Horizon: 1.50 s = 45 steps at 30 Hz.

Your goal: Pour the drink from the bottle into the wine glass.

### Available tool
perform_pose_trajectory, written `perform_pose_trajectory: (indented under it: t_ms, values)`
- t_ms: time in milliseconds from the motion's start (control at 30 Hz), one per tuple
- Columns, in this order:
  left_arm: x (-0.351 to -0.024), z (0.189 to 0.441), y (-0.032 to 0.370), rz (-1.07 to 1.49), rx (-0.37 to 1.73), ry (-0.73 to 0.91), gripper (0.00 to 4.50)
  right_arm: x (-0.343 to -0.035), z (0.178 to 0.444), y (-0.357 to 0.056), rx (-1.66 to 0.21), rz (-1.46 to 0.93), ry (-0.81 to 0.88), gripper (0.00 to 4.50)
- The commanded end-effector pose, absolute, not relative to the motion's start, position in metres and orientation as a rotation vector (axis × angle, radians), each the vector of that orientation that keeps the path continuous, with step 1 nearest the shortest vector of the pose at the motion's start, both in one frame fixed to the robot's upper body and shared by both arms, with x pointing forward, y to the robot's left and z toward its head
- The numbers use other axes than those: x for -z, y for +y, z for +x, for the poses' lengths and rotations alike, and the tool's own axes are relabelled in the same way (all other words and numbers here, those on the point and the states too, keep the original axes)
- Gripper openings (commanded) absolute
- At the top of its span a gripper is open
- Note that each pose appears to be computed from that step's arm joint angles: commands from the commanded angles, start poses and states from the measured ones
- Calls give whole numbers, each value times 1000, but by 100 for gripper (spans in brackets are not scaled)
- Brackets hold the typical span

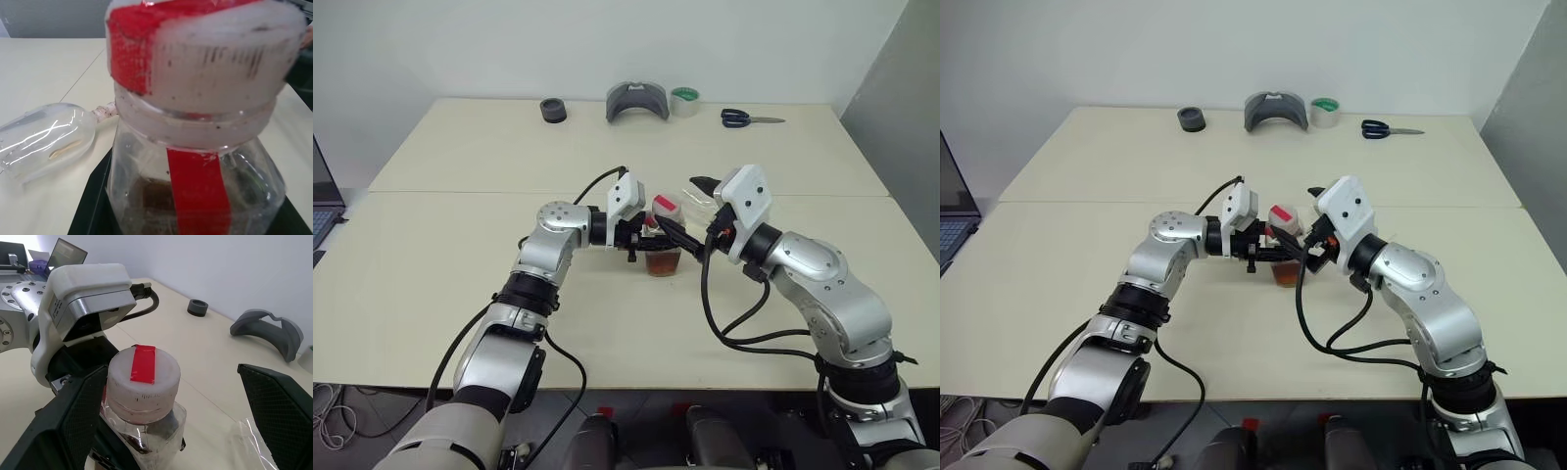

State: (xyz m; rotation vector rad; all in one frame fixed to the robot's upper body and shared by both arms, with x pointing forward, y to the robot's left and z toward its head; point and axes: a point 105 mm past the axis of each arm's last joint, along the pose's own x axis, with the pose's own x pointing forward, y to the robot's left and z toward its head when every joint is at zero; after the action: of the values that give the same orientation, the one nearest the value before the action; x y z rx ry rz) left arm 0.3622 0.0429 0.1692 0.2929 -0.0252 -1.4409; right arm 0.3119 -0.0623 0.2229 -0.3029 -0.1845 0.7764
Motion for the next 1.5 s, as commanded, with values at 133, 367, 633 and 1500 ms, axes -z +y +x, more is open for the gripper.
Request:
perform_pose_trajectory:
  t_ms: [133, 367, 633, 1500]
  values:
    - [-189, 362, 43, 327, 1448, -101, 172, -236, 310, -73, -736, -311, -232, 450]
    - [-189, 362, 43, 326, 1448, -101, 172, -236, 310, -76, -727, -312, -229, 450]
    - [-189, 362, 44, 309, 1452, -98, 172, -238, 310, -79, -721, -315, -231, 450]
    - [-189, 362, 44, 308, 1450, -96, 172, -239, 309, -84, -708, -305, -228, 450]
